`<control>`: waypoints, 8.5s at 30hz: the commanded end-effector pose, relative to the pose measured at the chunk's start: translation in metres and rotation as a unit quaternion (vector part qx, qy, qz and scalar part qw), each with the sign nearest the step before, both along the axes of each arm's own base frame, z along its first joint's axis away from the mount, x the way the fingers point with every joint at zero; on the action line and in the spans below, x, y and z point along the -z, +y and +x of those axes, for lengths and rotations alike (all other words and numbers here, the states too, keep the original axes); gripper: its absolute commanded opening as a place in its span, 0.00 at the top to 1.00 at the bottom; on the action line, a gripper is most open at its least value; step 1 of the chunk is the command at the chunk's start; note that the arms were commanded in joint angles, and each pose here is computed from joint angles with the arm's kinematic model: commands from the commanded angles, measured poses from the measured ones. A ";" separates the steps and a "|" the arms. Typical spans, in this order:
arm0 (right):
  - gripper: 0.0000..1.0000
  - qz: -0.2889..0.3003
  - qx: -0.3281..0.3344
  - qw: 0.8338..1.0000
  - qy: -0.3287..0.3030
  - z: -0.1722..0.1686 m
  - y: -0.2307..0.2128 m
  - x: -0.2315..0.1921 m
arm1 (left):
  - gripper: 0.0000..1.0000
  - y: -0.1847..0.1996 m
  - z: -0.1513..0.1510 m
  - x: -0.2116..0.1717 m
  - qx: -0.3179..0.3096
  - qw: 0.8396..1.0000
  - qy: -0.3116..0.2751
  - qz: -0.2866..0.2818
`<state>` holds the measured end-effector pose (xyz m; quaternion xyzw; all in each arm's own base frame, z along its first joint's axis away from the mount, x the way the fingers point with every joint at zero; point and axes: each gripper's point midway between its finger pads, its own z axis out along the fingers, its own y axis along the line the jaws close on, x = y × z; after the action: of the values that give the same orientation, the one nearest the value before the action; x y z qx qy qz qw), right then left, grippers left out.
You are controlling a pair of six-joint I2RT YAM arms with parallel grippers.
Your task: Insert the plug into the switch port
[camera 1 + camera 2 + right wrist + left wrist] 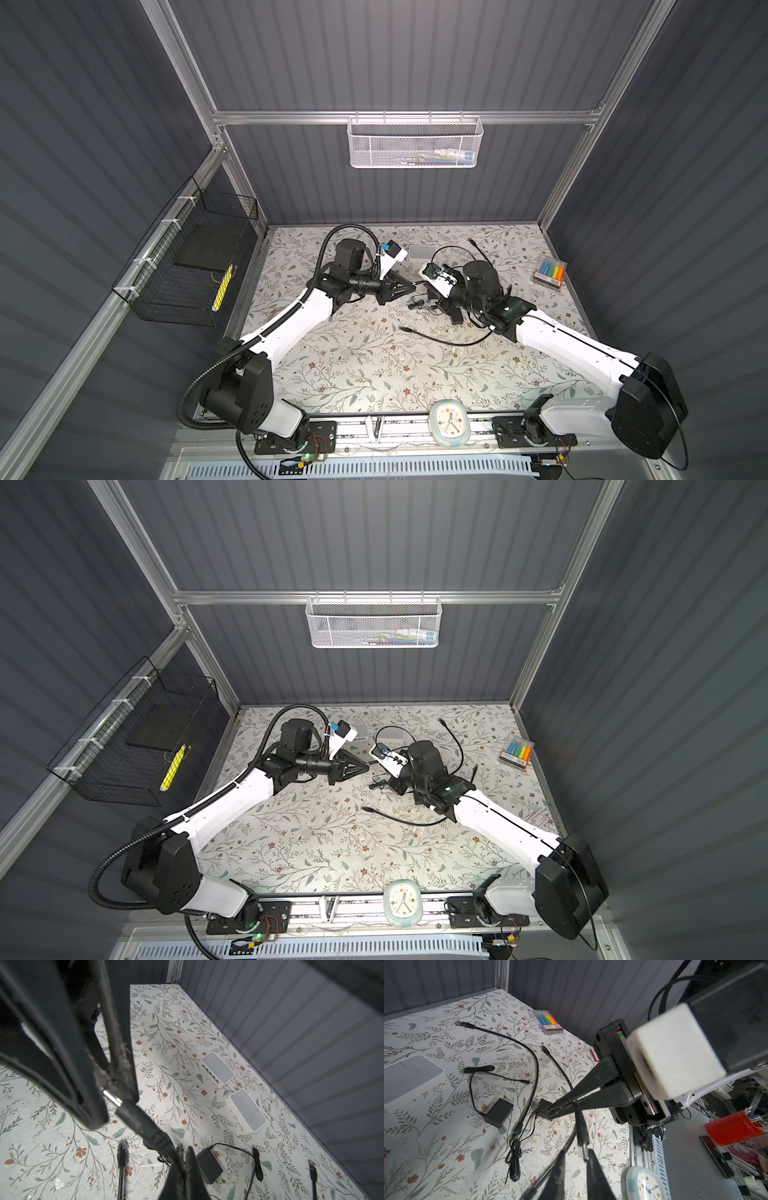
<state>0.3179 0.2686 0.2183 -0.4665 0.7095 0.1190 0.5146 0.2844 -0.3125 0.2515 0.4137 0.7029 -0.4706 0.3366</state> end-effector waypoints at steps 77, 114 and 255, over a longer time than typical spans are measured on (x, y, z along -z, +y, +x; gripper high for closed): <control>0.75 0.002 -0.151 0.987 0.049 -0.048 0.019 -0.012 | 1.00 0.010 -0.035 0.003 0.119 0.991 0.018 0.053; 1.00 0.032 0.058 0.998 0.006 0.000 -0.052 -0.009 | 0.00 0.109 0.154 0.123 -0.087 0.872 -0.172 0.449; 1.00 -0.008 0.022 0.987 0.157 -0.009 -0.019 0.038 | 0.15 0.144 0.035 0.212 -0.193 0.894 0.047 0.401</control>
<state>0.3086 0.2491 0.1863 -0.4180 0.7897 0.1846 0.4094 0.3164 -0.1698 0.0376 0.3565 0.9109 -0.1028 0.1804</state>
